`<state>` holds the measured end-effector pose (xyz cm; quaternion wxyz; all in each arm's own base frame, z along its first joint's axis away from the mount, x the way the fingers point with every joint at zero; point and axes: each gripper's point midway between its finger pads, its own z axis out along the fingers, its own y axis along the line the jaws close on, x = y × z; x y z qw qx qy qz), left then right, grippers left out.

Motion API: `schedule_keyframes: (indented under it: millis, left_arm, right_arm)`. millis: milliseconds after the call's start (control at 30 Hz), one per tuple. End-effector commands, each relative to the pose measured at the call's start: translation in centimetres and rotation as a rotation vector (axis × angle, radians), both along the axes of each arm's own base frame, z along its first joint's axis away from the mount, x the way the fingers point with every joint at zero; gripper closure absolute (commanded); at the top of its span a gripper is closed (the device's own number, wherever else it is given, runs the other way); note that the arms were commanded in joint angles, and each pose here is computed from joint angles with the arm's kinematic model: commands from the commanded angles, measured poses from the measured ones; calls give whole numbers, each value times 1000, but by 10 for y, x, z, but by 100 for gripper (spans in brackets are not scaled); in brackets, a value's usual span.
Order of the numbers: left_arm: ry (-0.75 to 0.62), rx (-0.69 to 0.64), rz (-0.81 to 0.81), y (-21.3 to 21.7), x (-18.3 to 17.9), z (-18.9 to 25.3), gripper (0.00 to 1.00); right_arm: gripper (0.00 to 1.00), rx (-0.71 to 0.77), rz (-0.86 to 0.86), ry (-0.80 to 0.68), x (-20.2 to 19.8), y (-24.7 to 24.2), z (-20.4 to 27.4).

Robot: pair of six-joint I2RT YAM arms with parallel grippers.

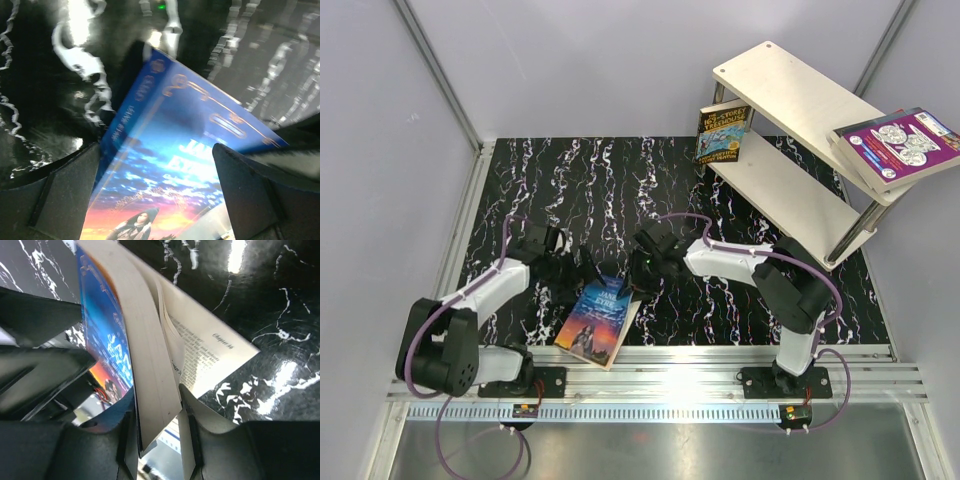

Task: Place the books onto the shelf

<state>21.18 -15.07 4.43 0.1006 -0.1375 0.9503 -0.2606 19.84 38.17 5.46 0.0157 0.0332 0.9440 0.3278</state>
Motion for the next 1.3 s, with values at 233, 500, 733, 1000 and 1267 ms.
schedule_keyframes:
  millis: [233,500,733,1000,1267]
  left_arm:
    - [-518,-253,-178,-33,47,117,1]
    - [-757,-384,-198,-32,62,170,1]
    - [-930,-741,-382,-57,46,218,4]
    - [-820,-1066,-554,-76,7,251,17]
    - [-846,-1128,-682,-96,-12,289,50]
  right_arm:
    - [100,183,170,-450,15,7,180]
    - [100,261,173,-578,2,-21,257]
    - [100,329,132,-599,1,-41,278]
    - [100,356,95,-623,22,-52,288]
    - [100,343,70,-610,40,-60,274]
